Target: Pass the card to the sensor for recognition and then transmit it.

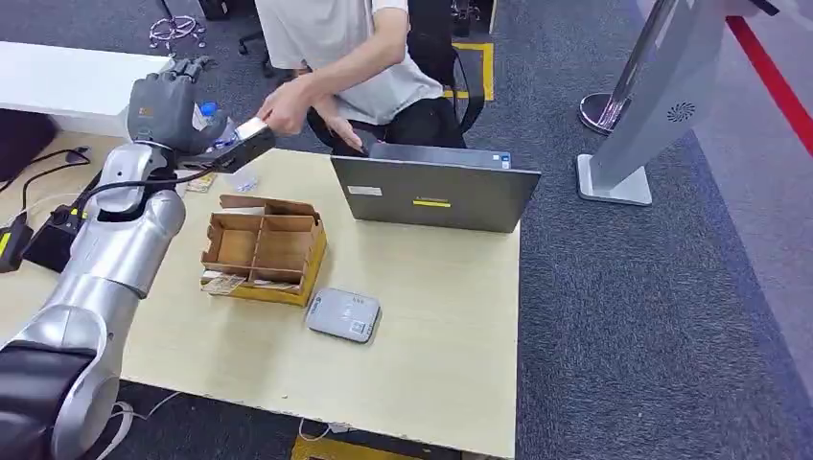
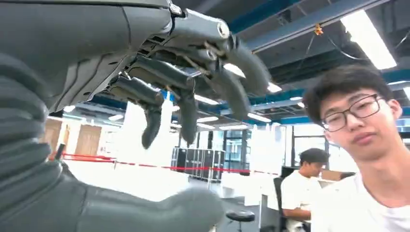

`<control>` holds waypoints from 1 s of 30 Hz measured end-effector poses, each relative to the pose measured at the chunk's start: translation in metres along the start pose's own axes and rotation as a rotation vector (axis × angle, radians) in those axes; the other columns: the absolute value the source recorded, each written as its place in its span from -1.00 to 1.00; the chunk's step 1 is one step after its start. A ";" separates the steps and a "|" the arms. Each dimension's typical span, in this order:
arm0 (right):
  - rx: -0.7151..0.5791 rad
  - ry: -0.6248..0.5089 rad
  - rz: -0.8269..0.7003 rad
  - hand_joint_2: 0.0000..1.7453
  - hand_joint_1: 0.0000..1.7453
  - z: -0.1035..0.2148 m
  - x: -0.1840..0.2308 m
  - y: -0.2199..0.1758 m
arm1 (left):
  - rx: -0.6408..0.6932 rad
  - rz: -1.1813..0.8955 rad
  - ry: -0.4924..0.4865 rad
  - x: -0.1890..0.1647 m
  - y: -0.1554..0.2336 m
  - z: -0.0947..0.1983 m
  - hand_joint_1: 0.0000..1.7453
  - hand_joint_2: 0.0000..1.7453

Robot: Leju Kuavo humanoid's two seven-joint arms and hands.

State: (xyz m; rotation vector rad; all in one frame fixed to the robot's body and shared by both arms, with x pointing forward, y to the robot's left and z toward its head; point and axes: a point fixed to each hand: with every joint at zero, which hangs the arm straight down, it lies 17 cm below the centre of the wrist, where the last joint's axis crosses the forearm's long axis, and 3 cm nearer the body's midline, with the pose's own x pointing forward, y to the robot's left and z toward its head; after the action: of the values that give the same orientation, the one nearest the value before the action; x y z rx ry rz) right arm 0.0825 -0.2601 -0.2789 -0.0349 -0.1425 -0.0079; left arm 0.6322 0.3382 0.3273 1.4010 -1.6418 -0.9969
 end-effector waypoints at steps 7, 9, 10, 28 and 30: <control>0.002 -0.003 -0.007 -1.00 -1.00 0.000 0.001 0.001 | -0.071 0.056 -0.018 0.009 -0.020 0.012 -1.00 1.00; 0.002 -0.004 -0.021 -1.00 -1.00 0.000 0.001 0.001 | -0.085 0.077 -0.034 0.016 -0.025 0.020 -1.00 1.00; 0.002 -0.004 -0.031 -1.00 -1.00 0.000 0.001 0.001 | -0.096 0.087 -0.039 0.017 -0.028 0.024 -1.00 1.00; -0.020 -0.015 -0.214 -1.00 -1.00 0.000 -0.004 -0.005 | -0.184 -0.059 -0.515 0.096 -0.027 0.254 -1.00 1.00; -0.021 -0.015 -0.217 -1.00 -1.00 0.000 -0.004 -0.005 | -0.216 -0.054 -0.544 0.104 -0.036 0.272 -1.00 1.00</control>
State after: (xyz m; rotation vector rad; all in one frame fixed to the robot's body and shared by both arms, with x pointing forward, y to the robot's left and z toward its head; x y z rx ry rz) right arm 0.0782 -0.2651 -0.2796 -0.0399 -0.1602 -0.2256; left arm 0.3883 0.2568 0.1865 1.0884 -1.8055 -1.6403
